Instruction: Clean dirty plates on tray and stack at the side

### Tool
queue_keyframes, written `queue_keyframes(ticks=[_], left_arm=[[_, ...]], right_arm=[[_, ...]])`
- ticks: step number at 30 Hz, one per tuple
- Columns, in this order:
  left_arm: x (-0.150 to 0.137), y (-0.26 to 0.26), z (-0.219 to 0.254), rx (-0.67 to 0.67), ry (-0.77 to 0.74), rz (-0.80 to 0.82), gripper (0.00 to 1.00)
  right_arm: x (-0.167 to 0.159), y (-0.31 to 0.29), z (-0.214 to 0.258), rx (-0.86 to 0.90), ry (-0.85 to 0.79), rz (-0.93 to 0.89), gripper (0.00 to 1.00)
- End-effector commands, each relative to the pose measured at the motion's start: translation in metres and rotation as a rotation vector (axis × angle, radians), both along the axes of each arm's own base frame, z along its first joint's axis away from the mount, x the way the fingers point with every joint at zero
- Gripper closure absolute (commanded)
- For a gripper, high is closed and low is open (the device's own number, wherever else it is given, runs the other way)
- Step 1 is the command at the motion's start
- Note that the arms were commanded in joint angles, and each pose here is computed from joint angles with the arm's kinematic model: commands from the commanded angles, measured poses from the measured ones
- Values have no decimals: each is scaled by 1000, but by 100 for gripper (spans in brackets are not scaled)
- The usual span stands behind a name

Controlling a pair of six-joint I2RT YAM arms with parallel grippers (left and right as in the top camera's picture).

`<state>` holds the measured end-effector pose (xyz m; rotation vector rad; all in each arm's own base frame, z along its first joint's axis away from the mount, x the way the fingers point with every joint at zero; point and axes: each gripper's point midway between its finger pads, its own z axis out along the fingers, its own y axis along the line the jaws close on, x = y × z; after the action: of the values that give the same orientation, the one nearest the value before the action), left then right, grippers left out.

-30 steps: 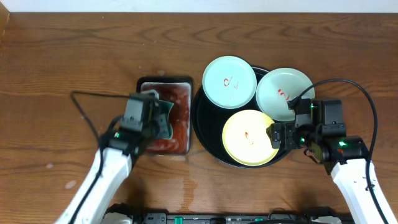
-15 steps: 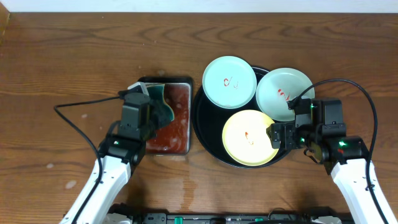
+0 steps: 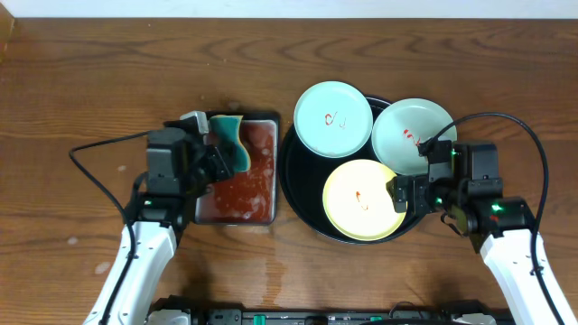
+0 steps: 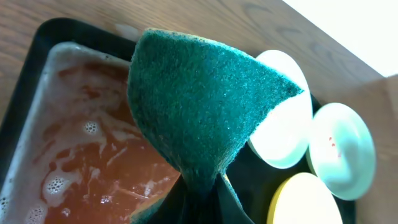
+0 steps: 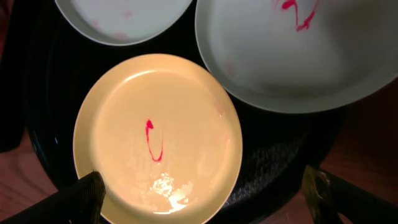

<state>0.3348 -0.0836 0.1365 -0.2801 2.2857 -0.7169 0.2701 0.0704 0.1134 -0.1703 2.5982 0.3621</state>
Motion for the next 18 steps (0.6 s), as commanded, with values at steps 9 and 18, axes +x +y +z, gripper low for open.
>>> queue_keyframes(ticks=[9, 18], left_arm=[[-9, -5, -1, -38, 10, -80, 93], [-11, -5, -3, -38, 26, -79, 93]], right_arm=[[10, 4, -24, 6, 86, -16, 1], [7, 4, -59, -7, 210, -15, 2]])
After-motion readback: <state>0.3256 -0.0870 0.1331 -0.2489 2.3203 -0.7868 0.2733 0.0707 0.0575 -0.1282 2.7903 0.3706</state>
